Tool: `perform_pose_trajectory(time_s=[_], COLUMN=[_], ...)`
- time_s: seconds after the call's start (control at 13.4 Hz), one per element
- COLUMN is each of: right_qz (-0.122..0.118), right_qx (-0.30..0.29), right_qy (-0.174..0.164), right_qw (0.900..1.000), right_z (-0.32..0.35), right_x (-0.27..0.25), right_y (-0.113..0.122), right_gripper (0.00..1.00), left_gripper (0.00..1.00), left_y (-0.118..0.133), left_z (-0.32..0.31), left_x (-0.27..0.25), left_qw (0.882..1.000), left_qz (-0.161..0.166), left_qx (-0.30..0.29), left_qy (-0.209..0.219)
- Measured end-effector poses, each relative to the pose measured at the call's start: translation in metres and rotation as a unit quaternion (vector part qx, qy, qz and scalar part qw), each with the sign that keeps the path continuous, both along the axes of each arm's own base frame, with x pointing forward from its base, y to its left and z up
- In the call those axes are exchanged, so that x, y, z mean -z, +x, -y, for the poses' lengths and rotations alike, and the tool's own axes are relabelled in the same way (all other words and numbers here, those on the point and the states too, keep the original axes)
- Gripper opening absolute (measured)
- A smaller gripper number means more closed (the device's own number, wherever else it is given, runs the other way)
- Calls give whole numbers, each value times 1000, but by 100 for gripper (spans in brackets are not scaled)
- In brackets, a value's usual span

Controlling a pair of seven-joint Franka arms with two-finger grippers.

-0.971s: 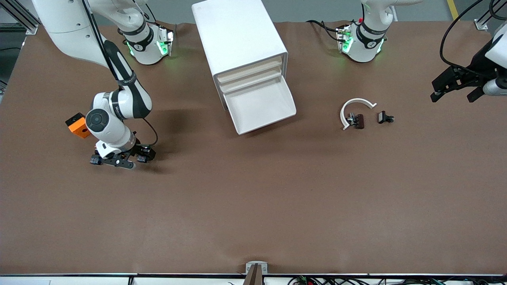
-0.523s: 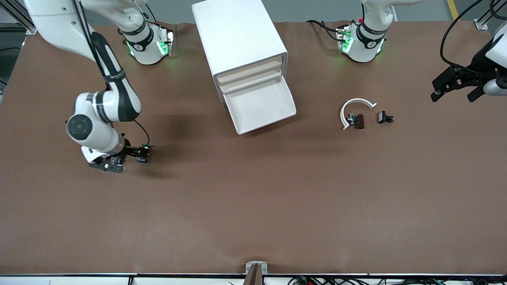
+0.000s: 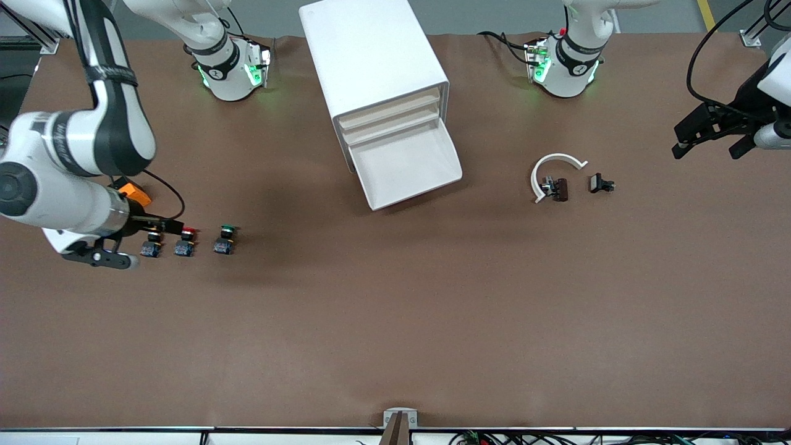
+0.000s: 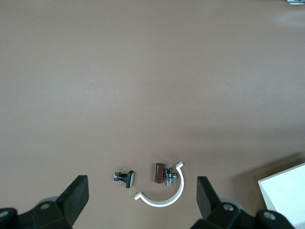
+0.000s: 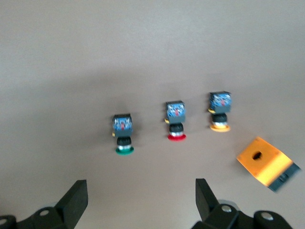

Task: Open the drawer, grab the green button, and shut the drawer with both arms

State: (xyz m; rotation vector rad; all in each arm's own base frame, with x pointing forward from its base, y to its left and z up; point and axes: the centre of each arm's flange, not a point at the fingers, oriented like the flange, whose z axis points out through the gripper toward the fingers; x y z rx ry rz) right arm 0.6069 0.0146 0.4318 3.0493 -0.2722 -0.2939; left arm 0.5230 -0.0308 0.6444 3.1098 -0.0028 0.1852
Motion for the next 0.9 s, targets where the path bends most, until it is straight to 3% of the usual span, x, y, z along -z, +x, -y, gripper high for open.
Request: perform_pose_trajectory(time_s=[0.3,0.6,0.9], right_qz=[-7,12,14], right_qx=[-16,-37,-52], right_qy=[6,17,25], right_qw=[1000,999,998], right_z=[14,53,81], right_x=[-84,-133,-151], right_y=[1,-10,-23], right_gripper=[100,100,100], left_gripper=[100,100,100], left_y=[-1,-3,18], left_z=[0,2,24], left_x=[0,3,50], left_qw=[1000,1000,997], left_qz=[-4,-18,-64], left_qx=[1,1,-31], left_qy=[0,1,-1])
